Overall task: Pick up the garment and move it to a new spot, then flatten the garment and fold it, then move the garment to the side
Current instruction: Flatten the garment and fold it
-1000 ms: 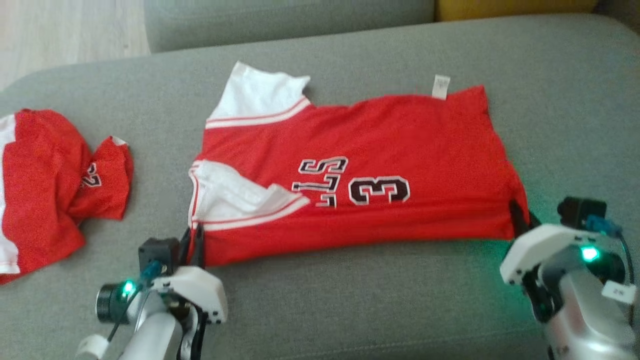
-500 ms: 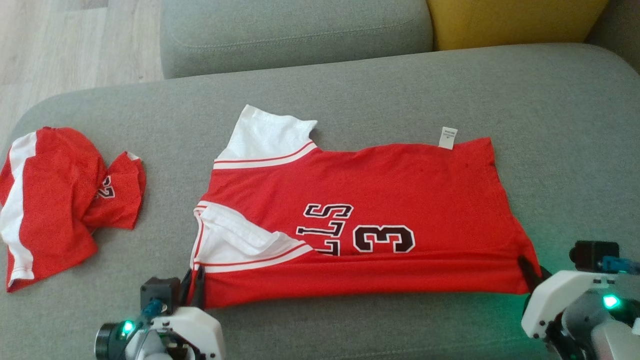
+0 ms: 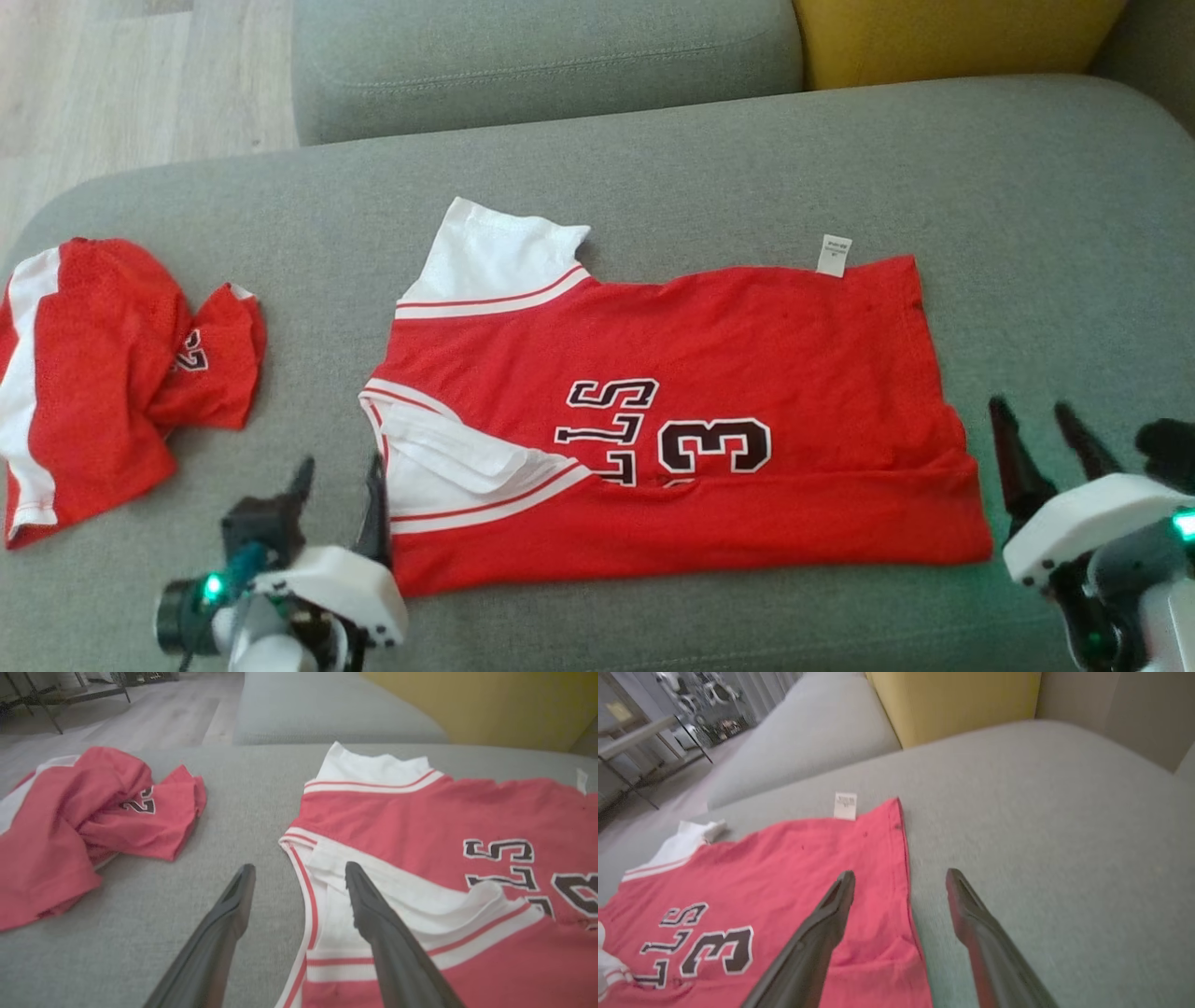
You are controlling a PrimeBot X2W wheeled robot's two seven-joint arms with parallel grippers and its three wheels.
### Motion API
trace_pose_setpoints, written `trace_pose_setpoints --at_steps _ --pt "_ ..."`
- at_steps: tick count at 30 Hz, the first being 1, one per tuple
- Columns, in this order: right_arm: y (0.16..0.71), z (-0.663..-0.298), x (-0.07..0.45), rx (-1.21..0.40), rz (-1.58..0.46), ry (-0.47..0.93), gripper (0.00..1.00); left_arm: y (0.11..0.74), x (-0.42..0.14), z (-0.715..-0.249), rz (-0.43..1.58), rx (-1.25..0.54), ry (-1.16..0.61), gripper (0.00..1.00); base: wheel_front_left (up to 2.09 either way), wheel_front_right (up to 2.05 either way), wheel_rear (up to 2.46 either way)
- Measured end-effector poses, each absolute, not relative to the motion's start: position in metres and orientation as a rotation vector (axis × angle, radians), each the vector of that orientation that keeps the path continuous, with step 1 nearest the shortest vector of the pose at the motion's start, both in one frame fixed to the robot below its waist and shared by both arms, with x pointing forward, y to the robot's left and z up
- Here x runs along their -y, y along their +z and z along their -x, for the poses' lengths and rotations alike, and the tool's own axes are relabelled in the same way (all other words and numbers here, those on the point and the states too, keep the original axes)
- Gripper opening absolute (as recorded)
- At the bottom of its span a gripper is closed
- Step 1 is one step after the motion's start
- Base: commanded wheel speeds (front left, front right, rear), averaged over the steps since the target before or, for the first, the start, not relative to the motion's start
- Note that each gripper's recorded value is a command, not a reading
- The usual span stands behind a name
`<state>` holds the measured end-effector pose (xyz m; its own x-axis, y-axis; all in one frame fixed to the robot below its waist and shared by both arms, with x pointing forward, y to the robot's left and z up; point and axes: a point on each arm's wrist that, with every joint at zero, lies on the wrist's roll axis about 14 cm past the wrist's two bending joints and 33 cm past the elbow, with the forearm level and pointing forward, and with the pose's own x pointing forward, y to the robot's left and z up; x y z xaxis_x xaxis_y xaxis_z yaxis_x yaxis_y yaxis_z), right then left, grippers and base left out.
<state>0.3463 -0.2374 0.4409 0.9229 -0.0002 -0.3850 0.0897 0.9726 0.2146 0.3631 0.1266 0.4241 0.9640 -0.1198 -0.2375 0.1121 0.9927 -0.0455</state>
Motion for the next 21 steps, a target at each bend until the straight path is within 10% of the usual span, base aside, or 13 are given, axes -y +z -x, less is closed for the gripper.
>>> trace_pose_setpoints --at_steps 11,21 --pt "0.499 -0.376 0.235 -0.056 -0.13 -0.041 1.0 0.497 -0.112 -0.403 0.127 0.018 -0.13 1.0 0.0 0.0 0.0" --pt "0.501 -0.415 0.228 -0.05 -0.039 -0.007 1.0 0.477 -0.058 -0.468 0.042 -0.114 -0.405 1.0 0.0 0.0 0.0"
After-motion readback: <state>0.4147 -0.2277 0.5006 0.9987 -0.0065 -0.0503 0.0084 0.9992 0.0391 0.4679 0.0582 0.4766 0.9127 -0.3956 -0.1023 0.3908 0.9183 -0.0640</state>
